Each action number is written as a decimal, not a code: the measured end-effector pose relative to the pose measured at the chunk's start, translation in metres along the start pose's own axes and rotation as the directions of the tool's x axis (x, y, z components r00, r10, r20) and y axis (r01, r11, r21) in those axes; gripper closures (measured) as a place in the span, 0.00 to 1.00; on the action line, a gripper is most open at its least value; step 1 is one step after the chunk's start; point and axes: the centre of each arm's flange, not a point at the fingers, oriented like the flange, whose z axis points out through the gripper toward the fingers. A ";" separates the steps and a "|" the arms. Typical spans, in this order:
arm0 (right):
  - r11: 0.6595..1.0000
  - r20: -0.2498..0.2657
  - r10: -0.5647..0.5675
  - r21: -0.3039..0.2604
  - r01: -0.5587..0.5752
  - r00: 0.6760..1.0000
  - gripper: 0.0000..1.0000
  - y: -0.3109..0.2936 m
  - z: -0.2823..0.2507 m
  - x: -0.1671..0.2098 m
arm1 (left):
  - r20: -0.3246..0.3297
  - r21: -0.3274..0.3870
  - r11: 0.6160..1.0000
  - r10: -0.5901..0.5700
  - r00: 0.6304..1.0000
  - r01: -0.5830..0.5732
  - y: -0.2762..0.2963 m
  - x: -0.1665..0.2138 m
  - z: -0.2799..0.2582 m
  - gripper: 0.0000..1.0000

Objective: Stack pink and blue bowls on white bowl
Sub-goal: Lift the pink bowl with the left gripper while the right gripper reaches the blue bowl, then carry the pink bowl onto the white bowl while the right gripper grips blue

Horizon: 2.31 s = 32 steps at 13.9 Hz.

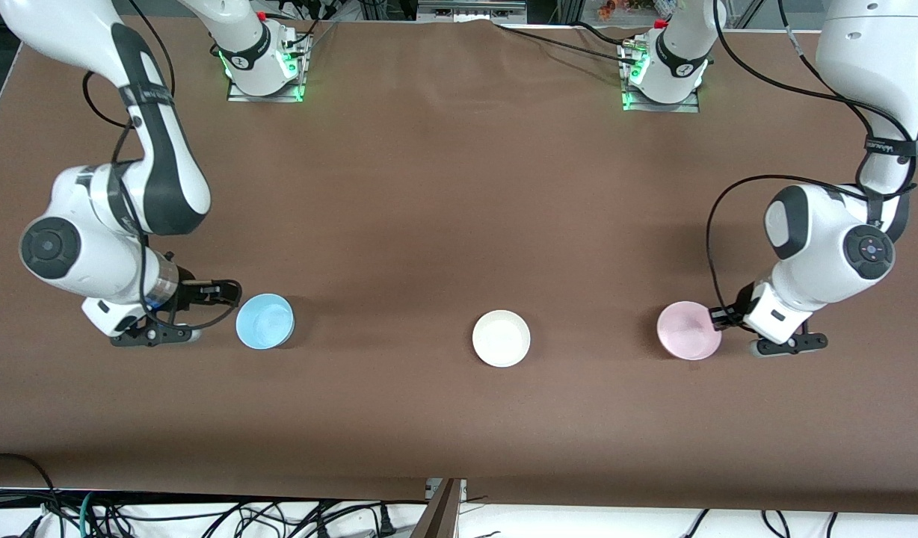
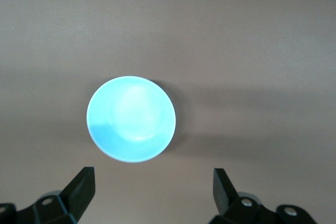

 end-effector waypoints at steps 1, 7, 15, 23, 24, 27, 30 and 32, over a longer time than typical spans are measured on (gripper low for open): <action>1.000 -0.002 0.000 0.000 0.000 1.000 0.00 0.000 0.010 0.002 | 0.001 -0.013 1.000 -0.026 1.000 0.026 0.015 -0.002 -0.001 0.97; 1.000 -0.044 0.002 0.000 -0.002 0.999 0.02 0.001 0.061 0.016 | 0.011 -0.054 0.991 -0.119 0.993 0.119 0.094 -0.021 -0.005 0.97; 1.000 -0.034 0.005 -0.001 -0.005 0.999 0.07 0.004 0.104 0.018 | 0.028 -0.070 0.980 -0.187 0.982 0.188 0.208 -0.067 -0.007 0.97; 1.000 -0.016 0.010 -0.001 -0.010 1.000 0.17 0.006 0.117 0.016 | 0.041 -0.096 0.969 -0.223 0.974 0.226 0.285 -0.092 0.002 0.97; 1.000 -0.016 0.009 -0.001 -0.009 1.000 0.21 0.006 0.117 0.016 | 0.043 -0.098 0.970 -0.221 0.974 0.224 0.289 -0.092 0.005 0.97; 1.000 -0.014 0.009 -0.002 -0.009 1.000 0.27 0.006 0.118 0.016 | 0.052 -0.097 0.970 -0.217 0.975 0.221 0.296 -0.092 0.015 0.97; 1.000 -0.011 0.012 0.002 -0.012 1.000 0.37 0.006 0.119 0.015 | 0.052 -0.096 0.969 -0.222 0.974 0.226 0.296 -0.087 0.023 0.97; 1.000 -0.010 0.024 0.015 -0.024 1.000 0.46 0.006 0.120 0.015 | 0.046 -0.104 0.967 -0.231 0.972 0.234 0.297 -0.080 0.023 0.97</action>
